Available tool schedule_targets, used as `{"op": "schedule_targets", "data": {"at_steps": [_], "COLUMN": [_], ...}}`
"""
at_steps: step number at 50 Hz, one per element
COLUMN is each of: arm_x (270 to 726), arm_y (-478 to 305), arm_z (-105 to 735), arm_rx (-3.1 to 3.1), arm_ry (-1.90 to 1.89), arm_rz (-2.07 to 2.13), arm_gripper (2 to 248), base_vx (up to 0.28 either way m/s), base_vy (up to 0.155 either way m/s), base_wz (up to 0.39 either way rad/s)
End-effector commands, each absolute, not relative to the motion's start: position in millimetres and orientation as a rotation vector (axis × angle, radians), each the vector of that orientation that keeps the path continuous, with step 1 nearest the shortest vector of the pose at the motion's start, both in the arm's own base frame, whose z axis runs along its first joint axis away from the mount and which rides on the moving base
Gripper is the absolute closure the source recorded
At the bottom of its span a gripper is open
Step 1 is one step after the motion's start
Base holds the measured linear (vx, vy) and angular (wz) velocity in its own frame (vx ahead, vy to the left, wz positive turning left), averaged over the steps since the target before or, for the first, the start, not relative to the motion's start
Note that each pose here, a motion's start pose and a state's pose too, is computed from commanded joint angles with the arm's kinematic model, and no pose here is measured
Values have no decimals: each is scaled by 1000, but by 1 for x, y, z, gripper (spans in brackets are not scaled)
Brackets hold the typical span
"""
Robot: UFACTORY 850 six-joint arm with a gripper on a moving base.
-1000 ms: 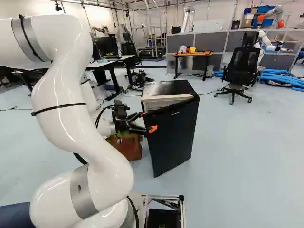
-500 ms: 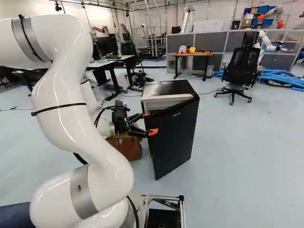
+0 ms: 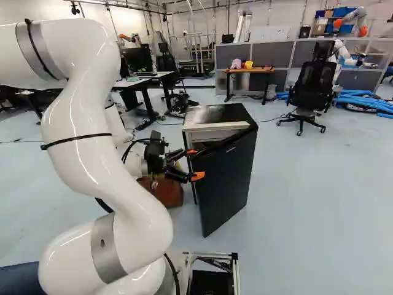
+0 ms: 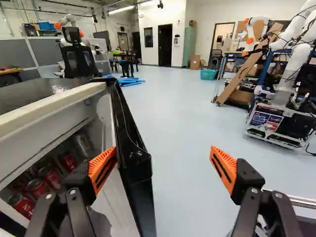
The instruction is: Grab a drink from the fridge
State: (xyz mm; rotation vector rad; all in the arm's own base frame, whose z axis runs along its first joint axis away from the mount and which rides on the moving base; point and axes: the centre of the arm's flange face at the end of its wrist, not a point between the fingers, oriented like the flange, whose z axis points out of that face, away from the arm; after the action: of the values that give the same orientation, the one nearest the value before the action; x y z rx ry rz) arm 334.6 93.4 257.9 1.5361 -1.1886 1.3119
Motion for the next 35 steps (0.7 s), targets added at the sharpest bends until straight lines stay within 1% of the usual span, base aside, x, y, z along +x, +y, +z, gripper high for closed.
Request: {"op": "schedule_targets", "data": {"at_steps": [35], "arm_x": [332], "arm_y": [79], "arm_z": [259], "arm_rx": [1380], "arm_ry": [-1320], "arm_rz": [1186], "arm_gripper": [3], "base_vx": [0], "base_vy": [0], "base_wz": [0]}}
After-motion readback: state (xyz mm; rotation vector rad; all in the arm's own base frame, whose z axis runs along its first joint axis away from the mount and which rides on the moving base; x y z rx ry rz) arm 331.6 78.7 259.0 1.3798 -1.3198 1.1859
